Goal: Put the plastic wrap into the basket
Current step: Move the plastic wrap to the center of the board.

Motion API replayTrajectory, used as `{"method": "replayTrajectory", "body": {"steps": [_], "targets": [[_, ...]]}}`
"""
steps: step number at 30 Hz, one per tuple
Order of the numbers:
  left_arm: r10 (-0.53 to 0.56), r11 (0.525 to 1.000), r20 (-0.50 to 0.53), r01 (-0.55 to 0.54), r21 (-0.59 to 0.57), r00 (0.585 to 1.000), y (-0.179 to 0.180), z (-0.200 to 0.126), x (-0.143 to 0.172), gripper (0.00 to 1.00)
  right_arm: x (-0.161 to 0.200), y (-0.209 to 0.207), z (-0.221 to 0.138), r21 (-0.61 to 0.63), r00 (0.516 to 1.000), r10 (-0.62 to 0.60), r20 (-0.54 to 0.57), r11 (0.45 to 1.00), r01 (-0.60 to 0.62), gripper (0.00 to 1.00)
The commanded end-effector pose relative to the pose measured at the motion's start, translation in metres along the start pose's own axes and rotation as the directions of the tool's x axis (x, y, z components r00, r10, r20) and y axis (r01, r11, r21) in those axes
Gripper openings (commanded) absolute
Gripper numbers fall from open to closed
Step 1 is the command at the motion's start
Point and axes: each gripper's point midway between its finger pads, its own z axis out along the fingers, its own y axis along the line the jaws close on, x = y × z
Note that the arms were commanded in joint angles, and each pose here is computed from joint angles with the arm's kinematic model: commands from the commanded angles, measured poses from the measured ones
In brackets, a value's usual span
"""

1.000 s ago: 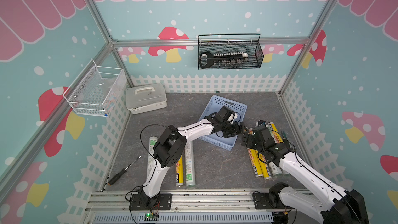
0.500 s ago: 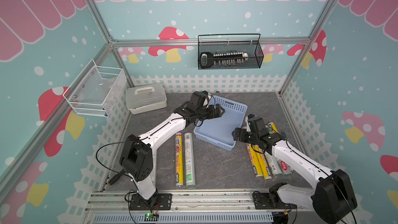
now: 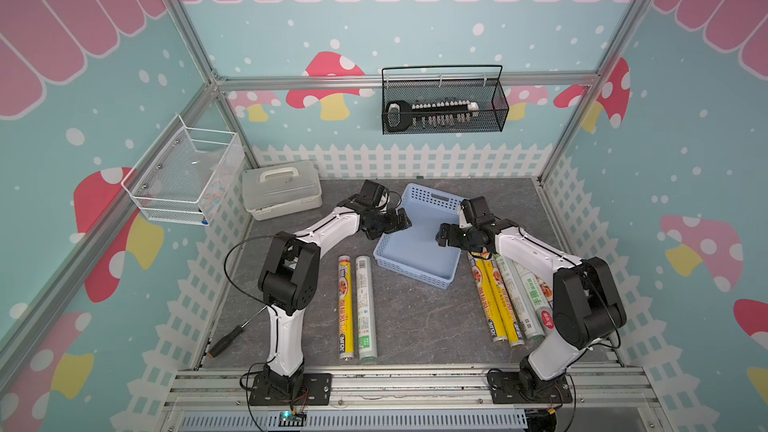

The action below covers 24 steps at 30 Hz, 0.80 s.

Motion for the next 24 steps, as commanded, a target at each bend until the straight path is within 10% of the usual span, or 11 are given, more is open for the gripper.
{"method": "replayTrajectory", "body": {"steps": [1,24], "targets": [[0.064,0.997,-0.045,-0.063,0.041,0.997,-0.015,-0.008,0.025,0.97,0.009,0.011,0.006,-0.067,0.997,-0.053,-0.06,0.997,0.049,0.96],[0.105,0.993,-0.106,-0.109,-0.036,0.989,-0.024,-0.064,0.177,0.96,0.12,0.021,-0.052,-0.29,0.973,-0.152,-0.173,0.952,0.097,0.95]]}}
